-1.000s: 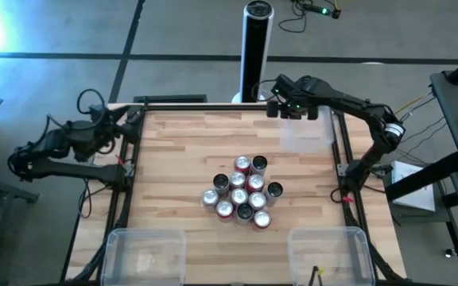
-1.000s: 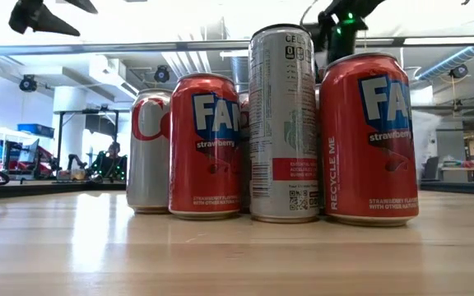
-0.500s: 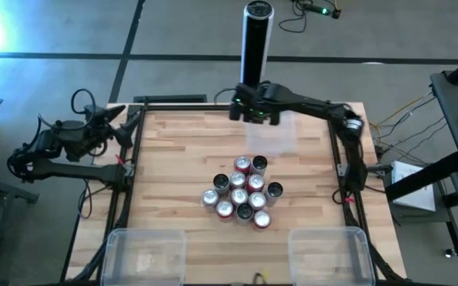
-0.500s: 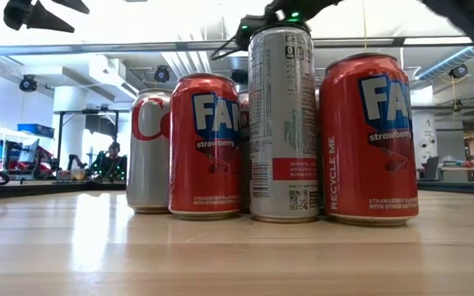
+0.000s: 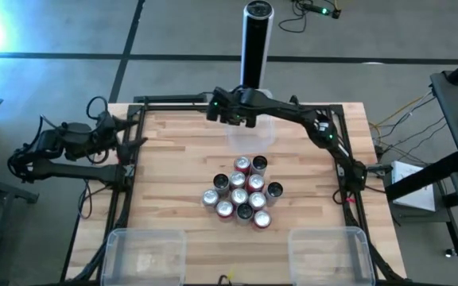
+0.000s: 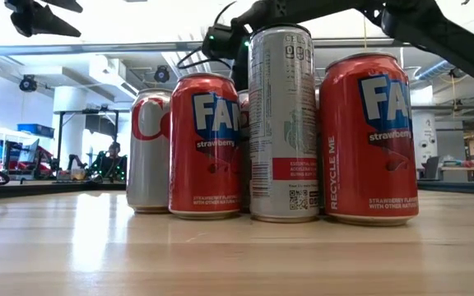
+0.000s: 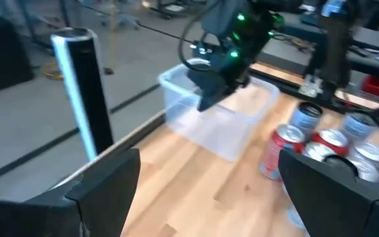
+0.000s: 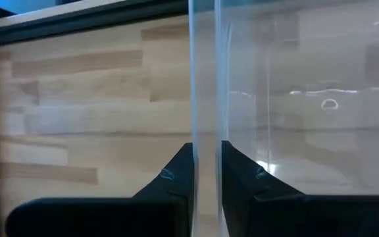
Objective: Sort soda cans
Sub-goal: Move the top right white bin to the center of the table
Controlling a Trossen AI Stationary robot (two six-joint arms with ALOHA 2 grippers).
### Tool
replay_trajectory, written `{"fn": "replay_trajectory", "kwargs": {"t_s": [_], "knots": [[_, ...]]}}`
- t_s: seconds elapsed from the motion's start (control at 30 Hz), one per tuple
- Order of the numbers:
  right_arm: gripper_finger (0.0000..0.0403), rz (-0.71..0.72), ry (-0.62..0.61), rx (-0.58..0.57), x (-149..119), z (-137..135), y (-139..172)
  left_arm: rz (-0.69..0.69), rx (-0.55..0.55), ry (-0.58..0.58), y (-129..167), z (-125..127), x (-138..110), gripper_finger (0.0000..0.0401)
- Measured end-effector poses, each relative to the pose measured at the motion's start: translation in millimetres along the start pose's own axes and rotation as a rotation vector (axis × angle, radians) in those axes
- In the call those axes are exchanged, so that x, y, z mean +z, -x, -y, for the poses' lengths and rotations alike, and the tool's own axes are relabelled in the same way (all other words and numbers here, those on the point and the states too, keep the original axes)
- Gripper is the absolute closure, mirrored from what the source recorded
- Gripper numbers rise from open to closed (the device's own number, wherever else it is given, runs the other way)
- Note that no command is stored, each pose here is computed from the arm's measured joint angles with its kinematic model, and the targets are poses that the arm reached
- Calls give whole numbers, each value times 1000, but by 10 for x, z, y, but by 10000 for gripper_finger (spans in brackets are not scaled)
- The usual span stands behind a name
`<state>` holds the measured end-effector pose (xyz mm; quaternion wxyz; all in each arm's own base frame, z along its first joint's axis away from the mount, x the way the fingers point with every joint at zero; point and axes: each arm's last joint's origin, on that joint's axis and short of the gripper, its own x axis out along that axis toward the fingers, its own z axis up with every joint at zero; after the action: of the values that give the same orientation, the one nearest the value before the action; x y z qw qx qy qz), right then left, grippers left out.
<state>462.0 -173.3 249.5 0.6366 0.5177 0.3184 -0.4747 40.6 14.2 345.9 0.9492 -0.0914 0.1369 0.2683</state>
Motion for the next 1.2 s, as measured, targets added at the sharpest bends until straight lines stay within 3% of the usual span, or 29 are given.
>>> {"fn": "replay_trajectory", "kwargs": {"t_s": [0.17, 0.43, 0.73, 1.0, 1.2], "knots": [[352, 9, 55, 27, -110, -78, 70, -12, -42, -78, -8, 16, -4, 55], [322, 38, 30, 11, -29, -40, 32, -83, -196, -212, -100, 115, -24, 55], [319, 54, 75, 6, 61, -10, 4, -184, -235, -244, -293, 209, -141, 55], [319, 55, 81, 9, 53, -7, -25, -274, -377, -230, -382, 276, -267, 55], [319, 53, 53, -1, 43, 10, -57, -341, -373, -224, -516, 315, -410, 55]]}}
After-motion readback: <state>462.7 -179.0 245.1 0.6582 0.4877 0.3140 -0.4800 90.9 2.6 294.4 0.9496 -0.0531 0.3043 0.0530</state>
